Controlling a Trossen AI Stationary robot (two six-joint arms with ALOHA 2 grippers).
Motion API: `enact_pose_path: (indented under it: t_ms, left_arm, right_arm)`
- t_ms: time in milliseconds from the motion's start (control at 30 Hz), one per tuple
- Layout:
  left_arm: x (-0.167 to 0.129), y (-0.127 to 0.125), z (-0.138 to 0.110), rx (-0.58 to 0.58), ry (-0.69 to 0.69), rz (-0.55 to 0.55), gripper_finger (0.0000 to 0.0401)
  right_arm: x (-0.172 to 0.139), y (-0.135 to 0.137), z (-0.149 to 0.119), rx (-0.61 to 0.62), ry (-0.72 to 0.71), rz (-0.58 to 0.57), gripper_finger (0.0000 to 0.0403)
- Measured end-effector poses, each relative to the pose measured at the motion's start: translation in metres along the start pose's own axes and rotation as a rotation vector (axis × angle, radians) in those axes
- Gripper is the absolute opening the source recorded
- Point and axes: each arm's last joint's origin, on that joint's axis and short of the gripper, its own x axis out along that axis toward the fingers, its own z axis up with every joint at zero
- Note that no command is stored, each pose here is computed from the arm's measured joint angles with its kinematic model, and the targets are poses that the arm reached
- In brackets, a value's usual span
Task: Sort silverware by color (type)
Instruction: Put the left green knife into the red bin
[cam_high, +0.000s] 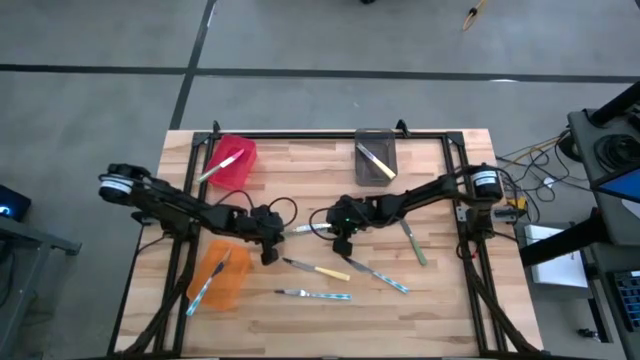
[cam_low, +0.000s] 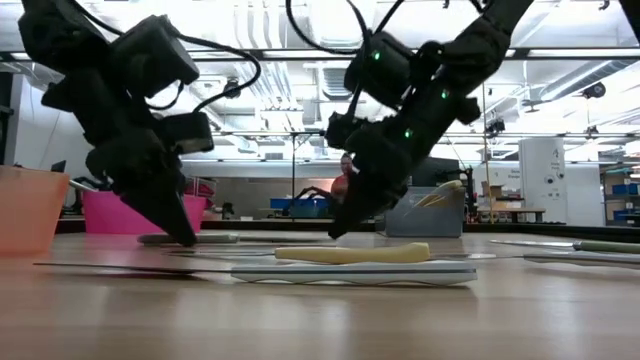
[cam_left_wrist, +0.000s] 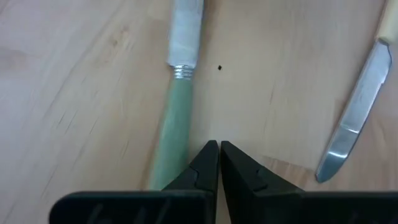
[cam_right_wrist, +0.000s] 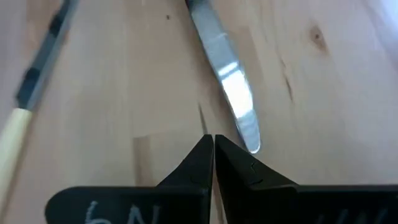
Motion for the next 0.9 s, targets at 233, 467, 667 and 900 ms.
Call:
enact_pose_path:
  t_ms: [233,467,667,900]
  left_arm:
    - [0.008,0.000,-0.002,-0.009,0.009,0.008,0.0000]
    - [-0.008,-0.001,0.007,-0.016,-0.041,-0.027,0.0000]
    - [-0.026,0.003,0.014,0.038,-0.131,0.100,0.0000]
    - [-0.026,0.009,0.006,0.033,-0.090,0.159,0.0000]
  right_arm:
    - [0.011,-0.003,-0.004,0.010,-0.004,-0.010,0.0009]
    - [-0.006,0.000,0.010,0.006,-0.060,0.000,0.0008]
    - [-0.005,0.001,0.018,-0.002,-0.141,0.013,0.0008]
    - [0.009,-0.003,0.011,0.002,-0.141,-0.065,0.0009]
